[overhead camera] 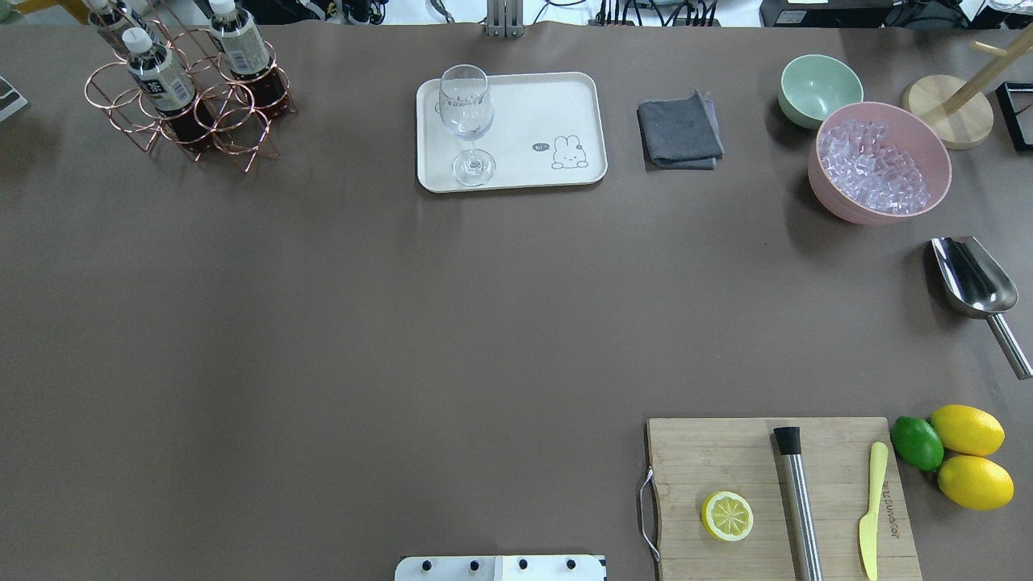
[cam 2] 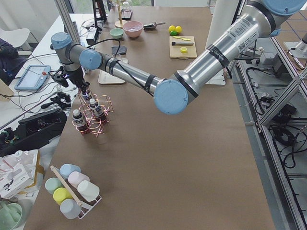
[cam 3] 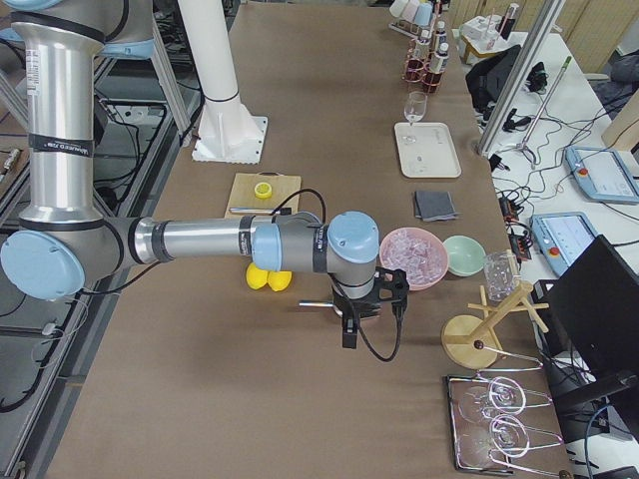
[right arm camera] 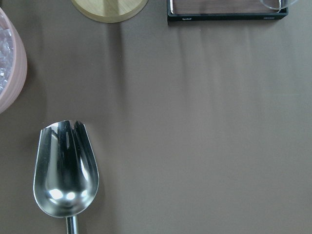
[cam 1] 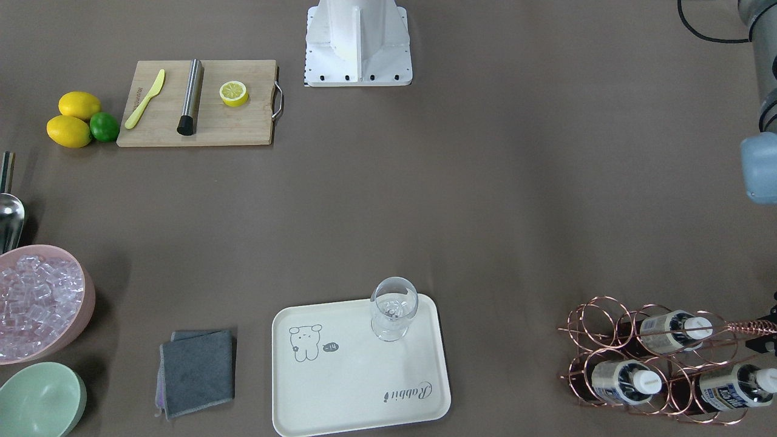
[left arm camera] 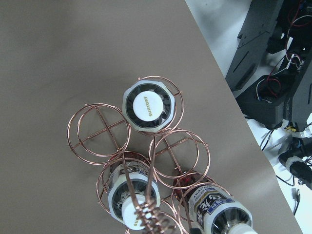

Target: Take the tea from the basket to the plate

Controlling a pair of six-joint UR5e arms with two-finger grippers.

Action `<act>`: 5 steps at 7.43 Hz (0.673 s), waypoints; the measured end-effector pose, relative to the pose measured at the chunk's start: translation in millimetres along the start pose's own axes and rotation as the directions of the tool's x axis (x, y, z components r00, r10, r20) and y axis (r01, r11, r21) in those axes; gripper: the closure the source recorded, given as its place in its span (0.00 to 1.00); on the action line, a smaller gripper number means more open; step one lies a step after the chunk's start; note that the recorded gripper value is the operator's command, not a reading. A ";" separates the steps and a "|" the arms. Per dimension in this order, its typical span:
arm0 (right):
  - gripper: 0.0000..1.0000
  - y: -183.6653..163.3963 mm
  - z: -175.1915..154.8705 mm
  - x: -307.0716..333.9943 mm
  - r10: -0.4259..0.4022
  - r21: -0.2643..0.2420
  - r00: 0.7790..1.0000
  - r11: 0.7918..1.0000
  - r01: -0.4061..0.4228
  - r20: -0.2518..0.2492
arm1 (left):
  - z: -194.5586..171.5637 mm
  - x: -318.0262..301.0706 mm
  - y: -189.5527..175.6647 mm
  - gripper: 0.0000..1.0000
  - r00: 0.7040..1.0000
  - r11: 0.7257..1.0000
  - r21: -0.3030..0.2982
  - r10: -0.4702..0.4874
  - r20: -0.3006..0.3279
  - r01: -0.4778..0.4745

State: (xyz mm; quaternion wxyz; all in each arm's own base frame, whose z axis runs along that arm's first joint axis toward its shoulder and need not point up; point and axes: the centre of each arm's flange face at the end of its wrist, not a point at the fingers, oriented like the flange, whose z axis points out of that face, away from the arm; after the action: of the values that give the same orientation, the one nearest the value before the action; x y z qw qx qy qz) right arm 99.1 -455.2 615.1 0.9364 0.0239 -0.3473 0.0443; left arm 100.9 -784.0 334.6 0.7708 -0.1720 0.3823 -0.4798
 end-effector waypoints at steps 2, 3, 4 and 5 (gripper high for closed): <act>0.01 -0.1 -0.7 -0.5 0.002 0.002 1.000 1.000 -0.002 -0.001 | -12.3 1.9 -2.7 1.00 1.000 1.000 0.004 0.001 -0.011 -0.001; 0.00 -0.2 -0.8 -0.6 0.004 0.002 1.000 1.000 -0.004 -0.001 | -26.0 0.4 -5.3 1.00 1.000 1.000 0.001 -0.006 -0.021 0.006; 0.01 -0.2 -0.9 -0.6 0.004 0.003 1.000 1.000 -0.004 -0.001 | -44.5 -2.6 -1.0 1.00 1.000 1.000 -0.006 -0.007 -0.029 0.007; 0.01 -0.1 -0.7 -0.4 0.005 0.002 1.000 1.000 -0.005 -0.002 | -65.7 -8.5 10.6 1.00 0.999 1.000 -0.010 -0.008 -0.036 0.008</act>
State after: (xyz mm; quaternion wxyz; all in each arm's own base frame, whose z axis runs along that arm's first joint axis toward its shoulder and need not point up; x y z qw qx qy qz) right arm 99.3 -455.4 614.2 0.9367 0.0240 -0.3462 0.0470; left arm 55.6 -764.8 288.9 0.7611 -0.1687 0.3976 -0.4839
